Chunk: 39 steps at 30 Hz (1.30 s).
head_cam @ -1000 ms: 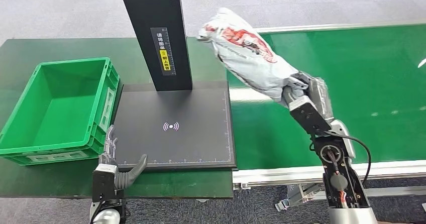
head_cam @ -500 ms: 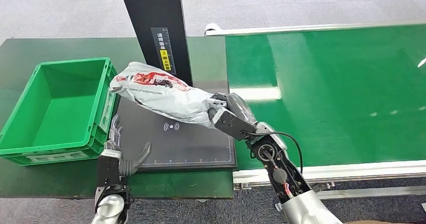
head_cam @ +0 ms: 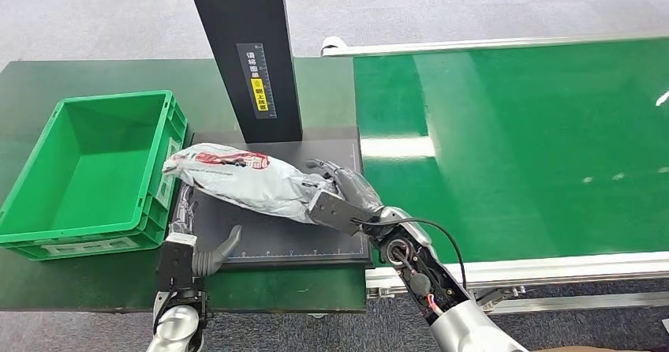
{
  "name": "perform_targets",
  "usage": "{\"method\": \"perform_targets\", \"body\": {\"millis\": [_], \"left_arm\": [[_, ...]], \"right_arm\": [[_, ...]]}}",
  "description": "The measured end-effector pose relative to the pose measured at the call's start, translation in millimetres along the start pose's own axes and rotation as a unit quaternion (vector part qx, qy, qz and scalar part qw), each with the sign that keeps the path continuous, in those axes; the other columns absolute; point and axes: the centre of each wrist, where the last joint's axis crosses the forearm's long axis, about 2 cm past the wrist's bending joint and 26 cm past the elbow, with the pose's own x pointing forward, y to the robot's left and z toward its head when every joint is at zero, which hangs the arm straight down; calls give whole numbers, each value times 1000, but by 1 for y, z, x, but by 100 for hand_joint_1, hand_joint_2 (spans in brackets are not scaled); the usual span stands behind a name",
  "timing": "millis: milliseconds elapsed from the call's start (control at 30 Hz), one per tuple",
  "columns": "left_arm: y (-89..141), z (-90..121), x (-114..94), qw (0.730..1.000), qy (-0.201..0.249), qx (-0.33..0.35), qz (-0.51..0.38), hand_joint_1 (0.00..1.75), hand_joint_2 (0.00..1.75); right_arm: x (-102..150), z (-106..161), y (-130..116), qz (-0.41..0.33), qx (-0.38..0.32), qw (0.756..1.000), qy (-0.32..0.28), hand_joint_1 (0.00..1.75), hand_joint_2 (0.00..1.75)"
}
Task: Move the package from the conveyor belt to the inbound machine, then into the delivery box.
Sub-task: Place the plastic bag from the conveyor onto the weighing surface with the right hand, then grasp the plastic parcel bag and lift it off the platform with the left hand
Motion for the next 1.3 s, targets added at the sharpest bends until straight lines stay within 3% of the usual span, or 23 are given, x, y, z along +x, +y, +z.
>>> {"method": "perform_targets", "body": {"millis": [67,233,433,700,867,1000,1133,1300], "left_arm": [[0,0,0,1000,1,-1,0,0,175],[0,0,0,1000,2,-4,-6,0,175],[11,1,-2,999,-2,17,-38,0,175],[60,-3,3,989,-43,66,-128,0,175],[96,-3,21,977,-91,86,-175,0,175],[108,-5,31,972,-108,93,-186,0,175],[109,-8,37,972,-120,58,-195,0,175],[86,-25,37,959,-112,-75,-251,0,175]], "right_arm": [[-1,1,2,3,2,1000,5,0,0],[-5,6,6,5,2,1000,18,0,0],[-12,24,12,-61,-7,998,9,0,0],[-19,66,3,-121,-76,989,-20,0,0],[-28,98,-5,-139,-131,981,-24,0,0],[-30,109,-11,-139,-150,979,-24,0,0],[-31,119,-12,-163,-169,971,-35,0,175],[-26,134,-2,-265,-154,947,-92,0,175]]}}
